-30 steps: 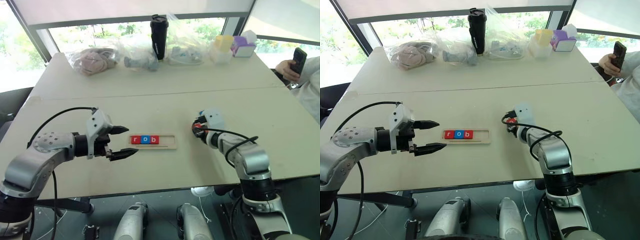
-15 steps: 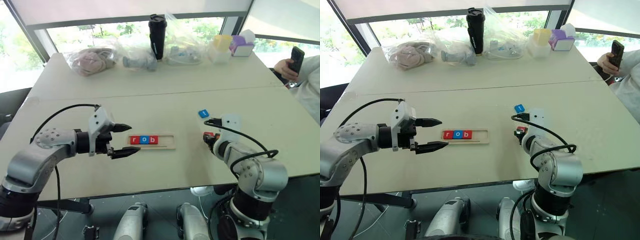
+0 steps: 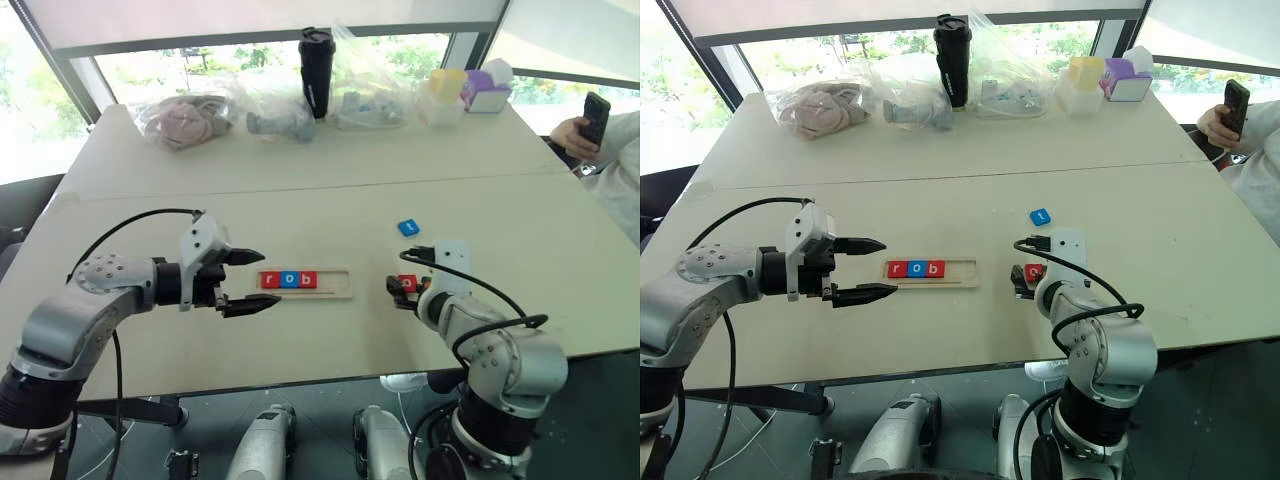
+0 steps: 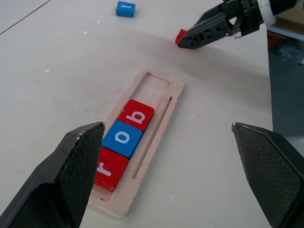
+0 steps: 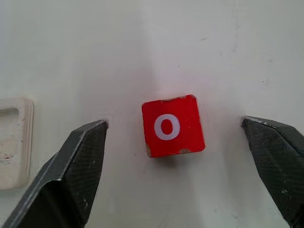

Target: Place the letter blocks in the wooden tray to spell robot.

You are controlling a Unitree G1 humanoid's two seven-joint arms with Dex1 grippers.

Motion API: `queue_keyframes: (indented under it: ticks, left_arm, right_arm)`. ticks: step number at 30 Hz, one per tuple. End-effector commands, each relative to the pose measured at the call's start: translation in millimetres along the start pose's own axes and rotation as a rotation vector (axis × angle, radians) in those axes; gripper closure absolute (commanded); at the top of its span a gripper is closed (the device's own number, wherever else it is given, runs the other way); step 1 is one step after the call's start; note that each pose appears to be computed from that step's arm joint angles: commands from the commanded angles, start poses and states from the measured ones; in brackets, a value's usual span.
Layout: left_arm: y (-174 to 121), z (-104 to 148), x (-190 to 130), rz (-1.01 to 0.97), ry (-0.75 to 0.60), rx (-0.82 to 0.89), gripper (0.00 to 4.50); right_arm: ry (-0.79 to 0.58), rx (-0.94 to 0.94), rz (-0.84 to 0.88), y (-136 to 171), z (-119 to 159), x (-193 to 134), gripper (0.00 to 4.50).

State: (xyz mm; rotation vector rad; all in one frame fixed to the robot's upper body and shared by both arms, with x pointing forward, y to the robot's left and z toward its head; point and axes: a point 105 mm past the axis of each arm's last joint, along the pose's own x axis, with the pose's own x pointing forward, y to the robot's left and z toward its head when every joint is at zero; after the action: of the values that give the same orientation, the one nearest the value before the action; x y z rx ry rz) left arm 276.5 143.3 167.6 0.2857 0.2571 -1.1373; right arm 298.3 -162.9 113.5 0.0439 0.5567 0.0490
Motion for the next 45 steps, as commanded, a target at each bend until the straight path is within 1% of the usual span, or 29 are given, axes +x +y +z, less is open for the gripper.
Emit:
queue_keyframes:
  ticks: [1, 3, 4, 5, 7, 10, 13, 15, 19, 26, 27, 29, 30, 32, 33, 34, 39, 42, 45]
  left_arm:
    - [0.7, 7.3, -5.2, 0.002, -0.003, 0.047, 0.0]
    - [0.2, 7.1, -6.1, -0.006, 0.004, 0.052, 0.0]
    - [-0.6, 6.9, -6.7, -0.016, 0.009, 0.057, 0.0]
    - [-1.5, 6.7, -7.4, -0.03, 0.018, 0.064, 0.0]
    - [-1.6, 7.6, -9.2, -0.05, 0.033, 0.082, 0.0]
    - [-1.1, 10.2, -10.9, -0.066, 0.036, 0.094, 0.0]
    - [-4.2, 12.1, -9.6, -0.086, 0.04, 0.106, 0.0]
    - [-6.3, 12.7, -9.4, -0.091, 0.041, 0.109, 0.0]
    - [-12.2, 12.1, -10.8, -0.094, 0.045, 0.106, 0.0]
    - [-18.8, 9.7, -11.9, -0.067, 0.044, 0.083, 0.0]
    - [-19.4, 9.7, -12.1, -0.06, 0.043, 0.08, 0.0]
    - [-20.3, 9.6, -13.6, -0.05, 0.042, 0.077, 0.0]
    - [-20.9, 9.6, -14.7, -0.045, 0.043, 0.076, 0.0]
    - [-21.6, 9.4, -15.8, -0.039, 0.043, 0.074, 0.0]
    - [-21.6, 9.2, -15.9, -0.037, 0.043, 0.073, 0.0]
    - [-21.2, 8.8, -15.8, -0.035, 0.043, 0.072, 0.0]
    - [-18.6, 7.0, -17.1, -0.027, 0.046, 0.067, 0.0]
    - [-13.0, 6.2, -21.1, -0.01, 0.057, 0.065, 0.0]
    - [-6.7, 5.8, -24.8, 0.007, 0.066, 0.065, 0.0]
  right_arm:
    - [-0.127, -0.239, 0.213, 2.9, 37.5, -19.0, 0.07]
    - [-0.153, -0.301, 0.343, 7.6, 42.3, -26.6, 0.07]
    - [-0.174, -0.393, 0.449, 10.7, 41.7, -35.0, 0.07]
    - [-0.191, -0.544, 0.544, 8.9, 38.0, -43.1, 0.07]
    - [-0.117, -0.726, 0.678, -5.7, 21.8, -44.8, 0.07]
    - [-0.075, -0.833, 0.765, -23.6, 12.6, -35.8, 0.07]
    - [-0.068, -0.868, 0.811, -37.6, 13.8, -16.6, 0.07]
    - [-0.07, -0.903, 0.807, -43.5, 17.3, -2.7, 0.07]
    - [-0.062, -0.96, 0.858, -43.2, 19.0, 12.5, 0.07]
    - [-0.029, -0.964, 0.921, -40.5, 17.4, 28.7, 0.07]
    - [-0.024, -0.958, 0.93, -40.5, 17.0, 30.4, 0.29]
    - [-0.016, -0.949, 0.945, -40.4, 16.0, 31.9, 0.97]
    - [-0.013, -0.942, 0.955, -40.2, 16.0, 31.6, 1.45]
    - [-0.014, -0.932, 0.97, -39.9, 17.0, 30.3, 2.56]
    - [-0.015, -0.929, 0.973, -40.0, 17.7, 29.8, 3.03]
    - [-0.018, -0.926, 0.974, -39.2, 19.2, 29.0, 3.39]
    - [-0.075, -0.87, 0.985, -26.3, 36.2, 23.8, 3.38]
    - [-0.134, -0.858, 1.036, 2.2, 53.4, 16.5, 3.38]
    - [-0.183, -0.871, 1.107, 45.0, 59.6, 15.5, 3.38]
